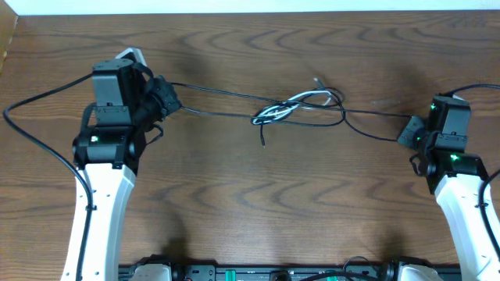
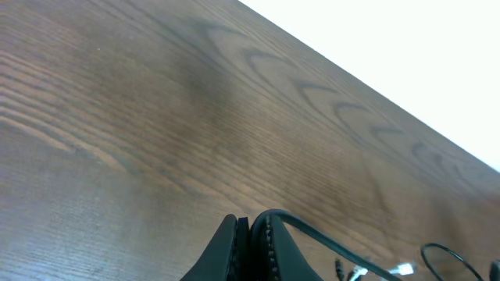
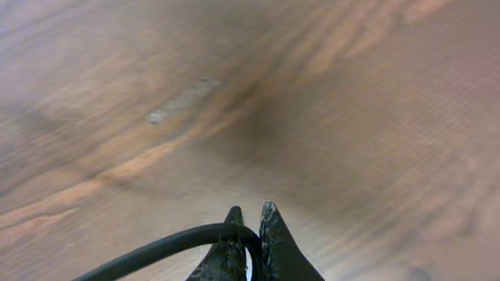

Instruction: Untangle cables

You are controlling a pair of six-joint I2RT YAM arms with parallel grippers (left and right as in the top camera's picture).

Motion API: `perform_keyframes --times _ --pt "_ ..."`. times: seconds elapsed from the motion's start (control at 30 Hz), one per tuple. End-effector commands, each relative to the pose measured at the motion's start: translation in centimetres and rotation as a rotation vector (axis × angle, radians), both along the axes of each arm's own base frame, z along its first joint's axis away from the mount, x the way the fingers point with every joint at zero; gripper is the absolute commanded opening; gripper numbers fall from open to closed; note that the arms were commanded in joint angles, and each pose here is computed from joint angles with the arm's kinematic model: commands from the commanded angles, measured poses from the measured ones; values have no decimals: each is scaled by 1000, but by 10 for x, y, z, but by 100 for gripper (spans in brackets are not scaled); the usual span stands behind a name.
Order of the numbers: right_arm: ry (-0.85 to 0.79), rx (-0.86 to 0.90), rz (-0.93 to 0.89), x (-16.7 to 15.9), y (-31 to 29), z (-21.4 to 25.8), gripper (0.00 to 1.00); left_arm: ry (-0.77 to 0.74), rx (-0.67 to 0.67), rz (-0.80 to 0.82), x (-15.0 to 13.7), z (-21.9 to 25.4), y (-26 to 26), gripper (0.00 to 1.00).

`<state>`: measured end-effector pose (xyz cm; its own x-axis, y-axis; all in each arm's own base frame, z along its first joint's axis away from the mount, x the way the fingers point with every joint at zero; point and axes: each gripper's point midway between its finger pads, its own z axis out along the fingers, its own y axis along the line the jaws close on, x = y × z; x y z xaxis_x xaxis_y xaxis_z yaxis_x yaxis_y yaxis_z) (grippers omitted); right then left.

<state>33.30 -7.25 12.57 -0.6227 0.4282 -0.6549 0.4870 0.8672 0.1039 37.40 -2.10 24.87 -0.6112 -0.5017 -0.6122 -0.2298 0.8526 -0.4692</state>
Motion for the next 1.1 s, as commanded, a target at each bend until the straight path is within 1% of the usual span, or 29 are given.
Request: perform_keyframes --times 0.0,0.03,0.13,0.2,0.27,0.33,0.4,0.47,0.5,0.53,0.57,0.6,0.67,0.7,0.83,0.93,1.03,1.07 --pt "34 -222 -357 -36 -84 17 2 -23 67 320 -1 10 79 7" --pt "25 -191 -355 -35 -82 16 3 -15 21 335 -2 9 78 7" --pt "-40 6 -188 -9 -46 10 4 4 -69 201 1 4 49 7" --pt "-96 138 -2 10 -10 14 9 30 -108 70 1 -2 21 7" --pt "-161 240 239 25 33 26 15 80 -108 -9 -4 -13 3 7" --pt "-182 291 353 27 58 31 17 139 -98 -54 -10 -27 -11 7" --pt "-168 308 397 24 71 30 20 191 -93 -101 -14 -39 -26 8" --pt "-140 305 433 20 81 25 30 220 -64 -171 -17 -49 -42 8" --pt "-125 301 451 18 86 23 38 240 -49 -213 -20 -55 -52 15" --pt "-102 297 471 14 91 19 43 263 -37 -256 -23 -62 -65 39" --pt "-92 294 481 13 93 18 45 269 -33 -269 -24 -64 -68 43" --pt "-73 290 498 9 97 15 50 288 -16 -319 -27 -71 -81 53" --pt "-44 292 512 4 100 10 56 319 3 -386 -31 -82 -100 60" --pt "-22 293 504 0 100 6 58 353 12 -433 -36 -94 -117 64" --pt "33 275 468 -8 93 -3 58 429 36 -524 -45 -123 -150 65" --pt "53 258 448 -11 88 -6 59 462 38 -593 -51 -142 -175 56" --pt "57 261 451 -12 90 -7 60 475 48 -661 -55 -161 -202 43" --pt "57 261 451 -12 90 -7 60 475 50 -671 -55 -164 -206 42"
